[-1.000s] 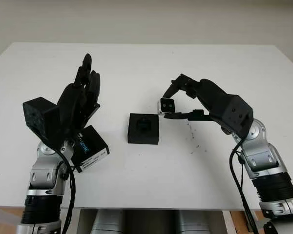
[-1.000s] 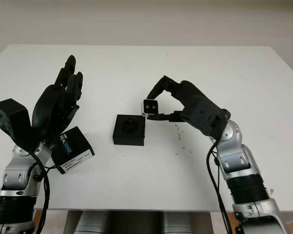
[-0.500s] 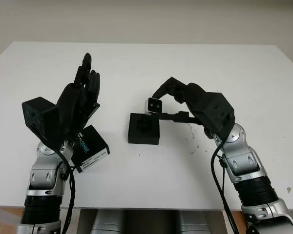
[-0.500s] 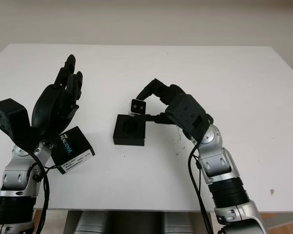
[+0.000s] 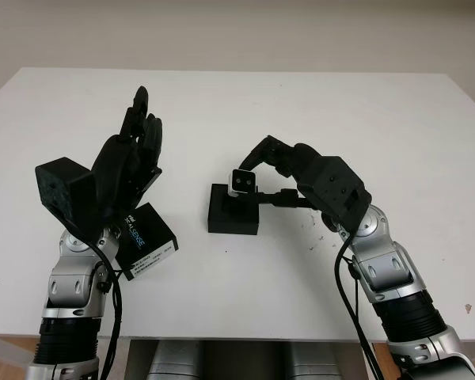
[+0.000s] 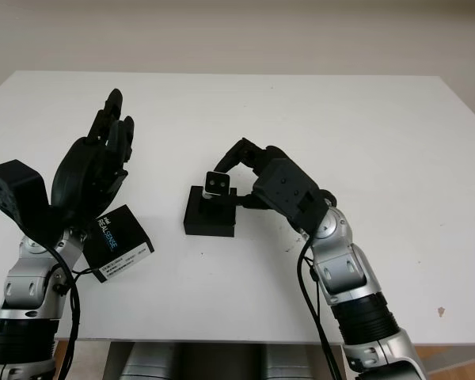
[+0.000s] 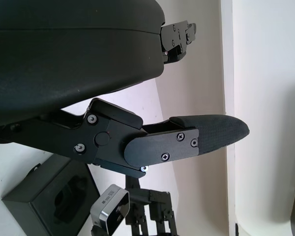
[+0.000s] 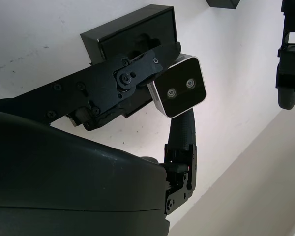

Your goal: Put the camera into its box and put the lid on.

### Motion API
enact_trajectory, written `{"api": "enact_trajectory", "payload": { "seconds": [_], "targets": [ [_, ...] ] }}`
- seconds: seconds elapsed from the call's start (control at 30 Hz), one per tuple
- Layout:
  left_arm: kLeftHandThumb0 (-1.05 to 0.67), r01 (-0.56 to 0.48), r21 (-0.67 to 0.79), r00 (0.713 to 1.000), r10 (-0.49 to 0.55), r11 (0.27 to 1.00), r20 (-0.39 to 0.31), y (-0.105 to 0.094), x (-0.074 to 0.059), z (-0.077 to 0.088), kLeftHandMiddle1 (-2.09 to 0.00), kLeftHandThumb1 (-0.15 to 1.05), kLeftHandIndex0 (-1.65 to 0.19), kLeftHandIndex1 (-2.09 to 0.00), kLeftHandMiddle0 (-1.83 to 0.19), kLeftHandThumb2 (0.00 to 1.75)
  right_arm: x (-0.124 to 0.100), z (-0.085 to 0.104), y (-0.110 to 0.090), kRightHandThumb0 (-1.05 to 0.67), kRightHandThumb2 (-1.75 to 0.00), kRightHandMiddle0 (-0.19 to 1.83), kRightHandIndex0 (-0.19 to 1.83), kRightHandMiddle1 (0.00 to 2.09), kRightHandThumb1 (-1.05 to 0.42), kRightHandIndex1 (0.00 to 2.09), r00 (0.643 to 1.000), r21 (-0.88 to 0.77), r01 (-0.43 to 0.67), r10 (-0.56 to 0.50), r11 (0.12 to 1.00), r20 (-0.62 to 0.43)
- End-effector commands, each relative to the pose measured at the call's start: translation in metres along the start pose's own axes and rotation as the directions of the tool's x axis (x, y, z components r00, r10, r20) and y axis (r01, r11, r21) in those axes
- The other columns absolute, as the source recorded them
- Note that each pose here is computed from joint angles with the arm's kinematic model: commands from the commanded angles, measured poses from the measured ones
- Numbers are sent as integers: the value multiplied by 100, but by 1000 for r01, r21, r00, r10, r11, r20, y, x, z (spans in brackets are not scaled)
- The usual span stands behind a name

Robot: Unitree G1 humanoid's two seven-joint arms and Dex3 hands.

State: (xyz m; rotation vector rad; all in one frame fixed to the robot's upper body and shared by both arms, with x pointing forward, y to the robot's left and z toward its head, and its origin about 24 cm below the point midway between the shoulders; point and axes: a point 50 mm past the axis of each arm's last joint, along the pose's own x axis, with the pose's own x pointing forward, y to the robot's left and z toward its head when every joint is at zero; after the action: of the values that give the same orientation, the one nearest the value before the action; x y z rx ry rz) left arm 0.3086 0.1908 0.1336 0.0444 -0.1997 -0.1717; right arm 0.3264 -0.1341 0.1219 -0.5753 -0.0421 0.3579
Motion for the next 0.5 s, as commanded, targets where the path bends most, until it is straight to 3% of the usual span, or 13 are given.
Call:
{"api": "enact_trajectory", "payload": {
  "seconds": [0.0, 0.47],
  "targets": [
    [-85, 1, 21, 1000, -2, 1000, 19, 2, 0, 6, 0, 105, 19, 0, 19, 57, 1, 1, 3, -41, -5, 30, 27, 171, -92, 6, 1000, 4, -9, 9, 1000, 17],
    [-85, 3, 18, 1000, -3, 1000, 23, 1, 1, 7, 0, 105, 19, 0, 19, 57, 12, -6, 10, -40, -5, 31, 26, 171, -93, 6, 999, -25, -37, 38, 999, 4]
  ]
}}
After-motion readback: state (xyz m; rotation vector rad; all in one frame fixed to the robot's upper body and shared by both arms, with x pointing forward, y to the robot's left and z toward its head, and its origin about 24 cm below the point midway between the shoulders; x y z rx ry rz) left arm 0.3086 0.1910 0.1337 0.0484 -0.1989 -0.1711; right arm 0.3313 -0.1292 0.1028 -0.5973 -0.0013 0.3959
